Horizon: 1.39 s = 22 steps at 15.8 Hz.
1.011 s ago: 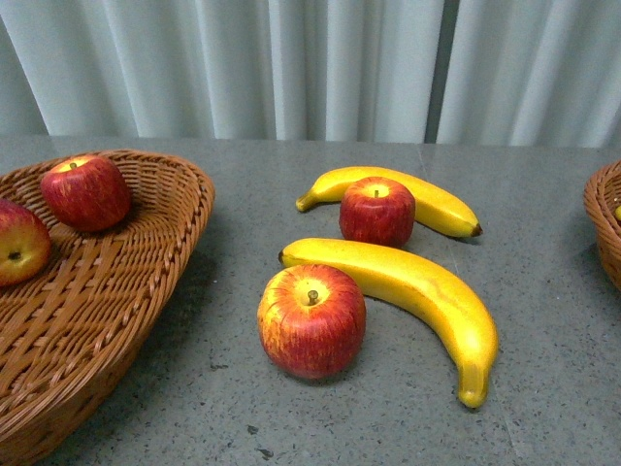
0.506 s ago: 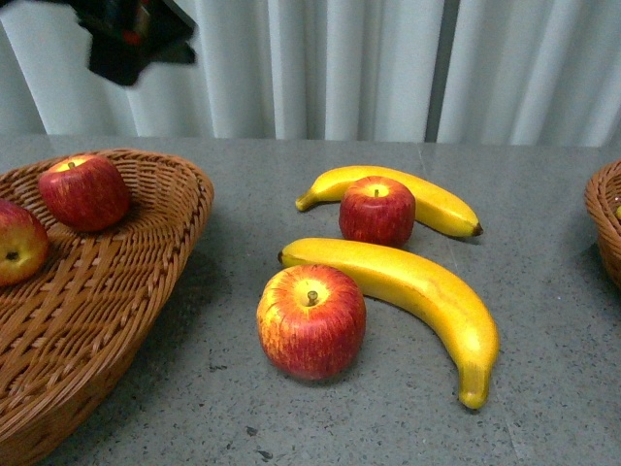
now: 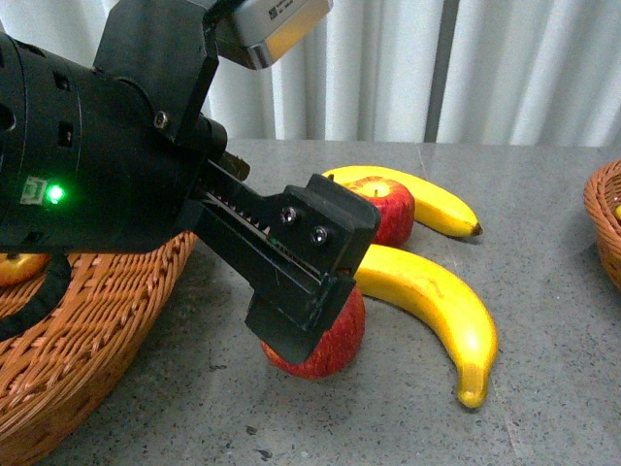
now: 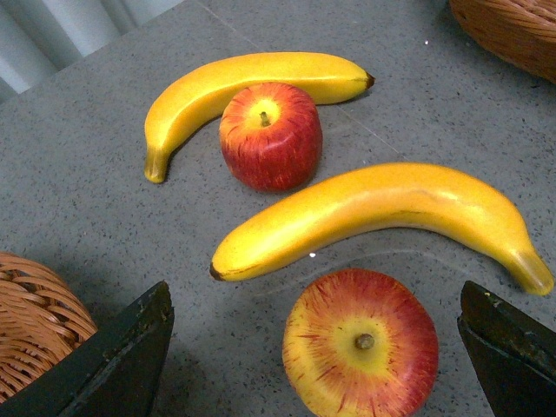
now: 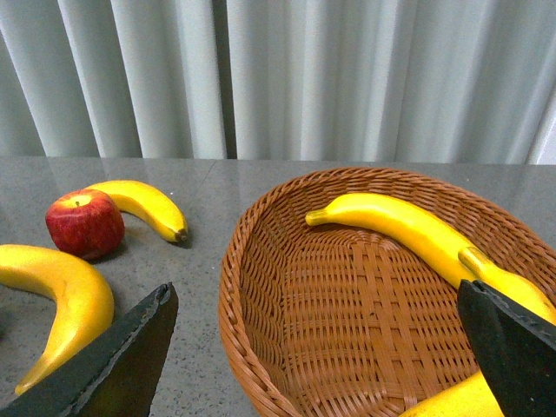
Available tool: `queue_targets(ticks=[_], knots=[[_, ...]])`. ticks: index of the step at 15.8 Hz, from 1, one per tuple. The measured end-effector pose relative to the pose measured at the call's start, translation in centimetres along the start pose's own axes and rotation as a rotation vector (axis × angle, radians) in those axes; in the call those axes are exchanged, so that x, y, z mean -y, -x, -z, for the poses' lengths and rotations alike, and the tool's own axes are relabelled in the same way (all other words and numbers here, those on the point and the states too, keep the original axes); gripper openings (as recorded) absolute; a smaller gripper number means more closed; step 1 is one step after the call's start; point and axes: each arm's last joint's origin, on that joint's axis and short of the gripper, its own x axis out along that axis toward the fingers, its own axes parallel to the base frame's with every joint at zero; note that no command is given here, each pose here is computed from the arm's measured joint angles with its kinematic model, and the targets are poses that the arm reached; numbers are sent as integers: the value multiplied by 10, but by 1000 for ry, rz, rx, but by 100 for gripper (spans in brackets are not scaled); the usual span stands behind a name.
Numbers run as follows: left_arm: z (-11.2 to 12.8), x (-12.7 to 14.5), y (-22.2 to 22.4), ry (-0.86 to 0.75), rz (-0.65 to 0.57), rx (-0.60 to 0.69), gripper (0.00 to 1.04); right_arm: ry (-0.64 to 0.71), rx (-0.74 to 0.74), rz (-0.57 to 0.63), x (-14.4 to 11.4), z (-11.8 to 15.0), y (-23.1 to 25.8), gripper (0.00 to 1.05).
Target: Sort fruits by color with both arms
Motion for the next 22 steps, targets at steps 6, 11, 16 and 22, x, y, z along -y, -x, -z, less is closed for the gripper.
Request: queue_targets(ticks=[6,11,16,22], knots=[[17,-4,-30,44,48,-49,98,0,0,0,0,0,0,98],[21,5,-44,33,108,-77,98,0,0,0,0,0,0,98],[29,9,-54,34,130,-122,98,0,0,0,0,0,0,98],[28,7,-52,30,118,-124,67,0,0,0,0,0,0,98]])
